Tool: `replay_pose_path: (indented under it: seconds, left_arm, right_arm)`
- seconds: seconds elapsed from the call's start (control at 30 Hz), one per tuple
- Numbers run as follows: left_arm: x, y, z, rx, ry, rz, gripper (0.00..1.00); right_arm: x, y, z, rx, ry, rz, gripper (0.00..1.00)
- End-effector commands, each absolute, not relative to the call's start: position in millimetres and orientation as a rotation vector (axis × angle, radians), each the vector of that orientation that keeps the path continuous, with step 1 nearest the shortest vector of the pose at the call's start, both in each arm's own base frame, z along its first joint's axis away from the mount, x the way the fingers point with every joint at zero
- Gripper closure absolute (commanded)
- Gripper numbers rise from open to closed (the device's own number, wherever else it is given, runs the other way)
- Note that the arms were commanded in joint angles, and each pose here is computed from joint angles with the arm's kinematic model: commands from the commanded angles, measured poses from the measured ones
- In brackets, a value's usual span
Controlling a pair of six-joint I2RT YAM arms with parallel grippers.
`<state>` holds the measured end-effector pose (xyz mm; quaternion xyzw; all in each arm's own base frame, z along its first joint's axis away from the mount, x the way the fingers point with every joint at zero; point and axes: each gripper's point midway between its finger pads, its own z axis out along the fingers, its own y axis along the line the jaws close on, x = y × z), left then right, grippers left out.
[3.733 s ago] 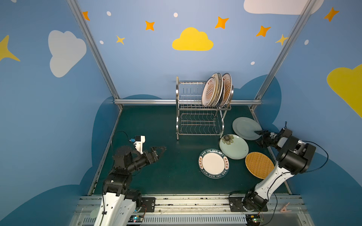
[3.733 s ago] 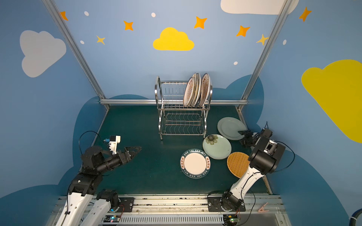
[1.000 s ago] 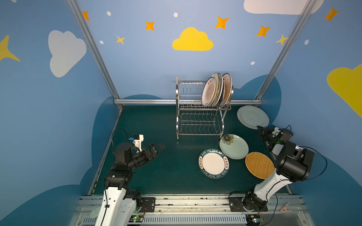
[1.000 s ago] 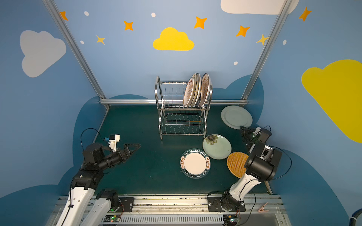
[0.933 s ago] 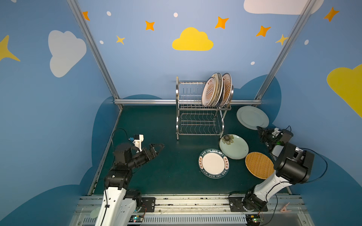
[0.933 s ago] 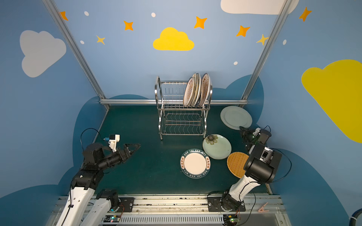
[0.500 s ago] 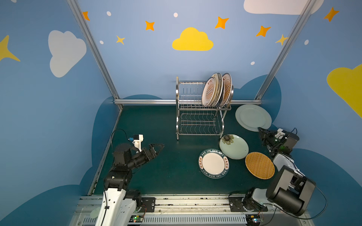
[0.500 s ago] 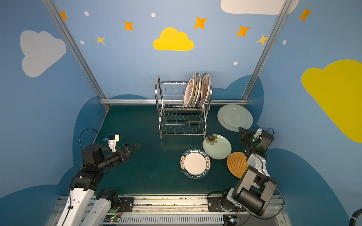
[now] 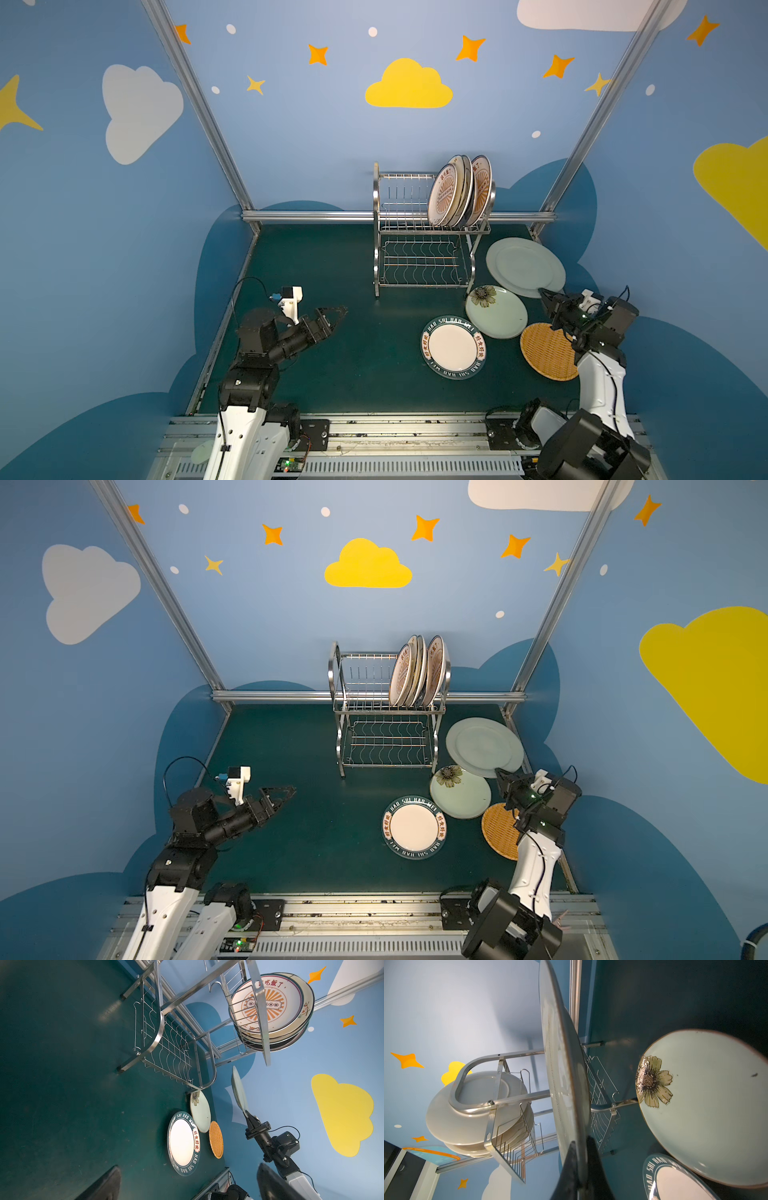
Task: Load plates into a dish rack
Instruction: Place the plate on the dish rack.
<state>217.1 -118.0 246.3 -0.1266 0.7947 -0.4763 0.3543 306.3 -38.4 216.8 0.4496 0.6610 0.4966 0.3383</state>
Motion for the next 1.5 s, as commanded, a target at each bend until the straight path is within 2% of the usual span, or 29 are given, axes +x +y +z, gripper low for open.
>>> replay_pose_path:
  seconds: [0.0, 0.33, 0.47, 0.63, 0.93, 1.07, 1.27, 1.47]
  left_arm:
    - [220, -116, 250, -0.324, 2.018, -1.223, 0.00]
    - [231, -126, 265, -0.337, 1.854, -1.289, 0.00]
    - [232, -152, 277, -0.233, 1.832, -1.266, 0.00]
    - [232, -209, 279, 0.003, 1.866, -1.175, 0.00]
    - [227, -337, 268, 0.715, 1.662, -0.786, 0.00]
    - [232, -373, 252, 0.964, 1.512, -0.558, 0.00]
    - [235, -411, 239, 1.221, 1.248, -0.287, 0.00]
    - [239, -431, 239, 1.297, 1.057, -0.135, 0.02]
  right_arm:
    - [295, -21, 250, 0.982, 1.726, 1.345, 1.00]
    - [274, -6, 254, 0.966, 1.696, 1.355, 1.00]
    - [270, -2, 250, 0.968, 1.693, 1.370, 1.00]
    - [267, 6, 250, 0.944, 1.712, 1.377, 1.00]
    - [264, 26, 250, 0.888, 1.759, 1.391, 1.00]
    - [263, 33, 248, 0.865, 1.785, 1.390, 1.00]
    - [262, 42, 246, 0.833, 1.818, 1.397, 1.00]
    - [264, 52, 244, 0.799, 1.863, 1.408, 1.00]
